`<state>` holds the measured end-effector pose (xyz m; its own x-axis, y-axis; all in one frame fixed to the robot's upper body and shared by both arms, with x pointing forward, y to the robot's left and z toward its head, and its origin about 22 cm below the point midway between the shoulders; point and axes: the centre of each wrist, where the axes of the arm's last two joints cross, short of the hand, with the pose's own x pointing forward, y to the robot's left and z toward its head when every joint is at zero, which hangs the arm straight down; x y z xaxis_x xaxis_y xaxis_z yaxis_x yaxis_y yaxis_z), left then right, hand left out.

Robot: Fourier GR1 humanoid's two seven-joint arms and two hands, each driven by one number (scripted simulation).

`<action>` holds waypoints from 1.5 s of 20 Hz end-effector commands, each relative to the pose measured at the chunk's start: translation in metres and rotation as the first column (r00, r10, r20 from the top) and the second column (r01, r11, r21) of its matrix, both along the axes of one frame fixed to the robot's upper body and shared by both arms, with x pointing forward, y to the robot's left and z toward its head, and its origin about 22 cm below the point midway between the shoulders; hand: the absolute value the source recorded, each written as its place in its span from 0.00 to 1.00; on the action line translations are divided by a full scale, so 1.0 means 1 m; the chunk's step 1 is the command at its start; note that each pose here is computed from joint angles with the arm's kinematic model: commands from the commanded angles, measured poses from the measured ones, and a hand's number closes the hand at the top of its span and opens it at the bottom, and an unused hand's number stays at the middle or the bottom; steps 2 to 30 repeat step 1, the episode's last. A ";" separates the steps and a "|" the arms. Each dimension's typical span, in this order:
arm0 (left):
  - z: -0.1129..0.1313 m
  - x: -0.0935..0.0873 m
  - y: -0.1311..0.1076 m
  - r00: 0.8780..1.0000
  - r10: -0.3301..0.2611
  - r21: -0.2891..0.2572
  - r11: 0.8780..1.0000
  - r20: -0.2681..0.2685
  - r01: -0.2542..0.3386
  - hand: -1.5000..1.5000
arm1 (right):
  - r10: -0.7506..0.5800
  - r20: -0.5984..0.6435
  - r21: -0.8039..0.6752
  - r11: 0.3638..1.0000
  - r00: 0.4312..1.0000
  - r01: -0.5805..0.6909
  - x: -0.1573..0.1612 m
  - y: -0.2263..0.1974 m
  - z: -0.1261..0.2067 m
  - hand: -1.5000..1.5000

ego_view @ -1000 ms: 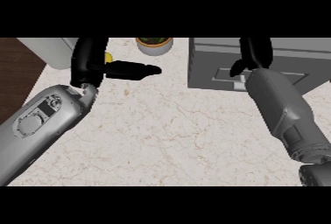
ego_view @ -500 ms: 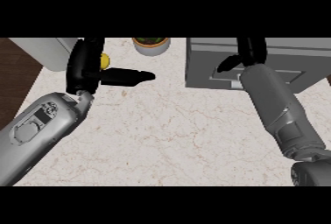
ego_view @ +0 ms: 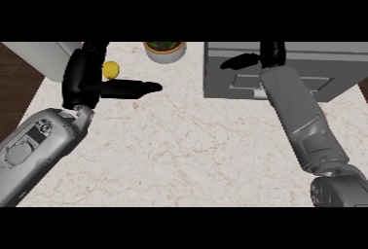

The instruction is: Pick up the can, place it into the drawer and close the drawer

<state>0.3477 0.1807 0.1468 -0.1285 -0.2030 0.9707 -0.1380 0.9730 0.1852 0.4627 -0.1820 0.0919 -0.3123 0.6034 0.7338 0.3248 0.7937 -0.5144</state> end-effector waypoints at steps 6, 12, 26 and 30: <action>-0.015 -0.008 0.004 1.000 0.000 -0.014 1.000 0.001 0.000 0.00 | -0.006 0.026 0.148 0.989 1.000 0.002 0.009 -0.003 0.029 0.00; -0.015 -0.008 0.004 1.000 0.000 -0.014 1.000 0.001 0.000 0.00 | -0.006 0.026 0.148 0.989 1.000 0.002 0.009 -0.003 0.029 0.00; -0.015 -0.008 0.004 1.000 0.000 -0.014 1.000 0.001 0.000 0.00 | -0.006 0.026 0.148 0.989 1.000 0.002 0.009 -0.003 0.029 0.00; -0.015 -0.008 0.004 1.000 0.000 -0.014 1.000 0.001 0.000 0.00 | -0.006 0.026 0.148 0.989 1.000 0.002 0.009 -0.003 0.029 0.00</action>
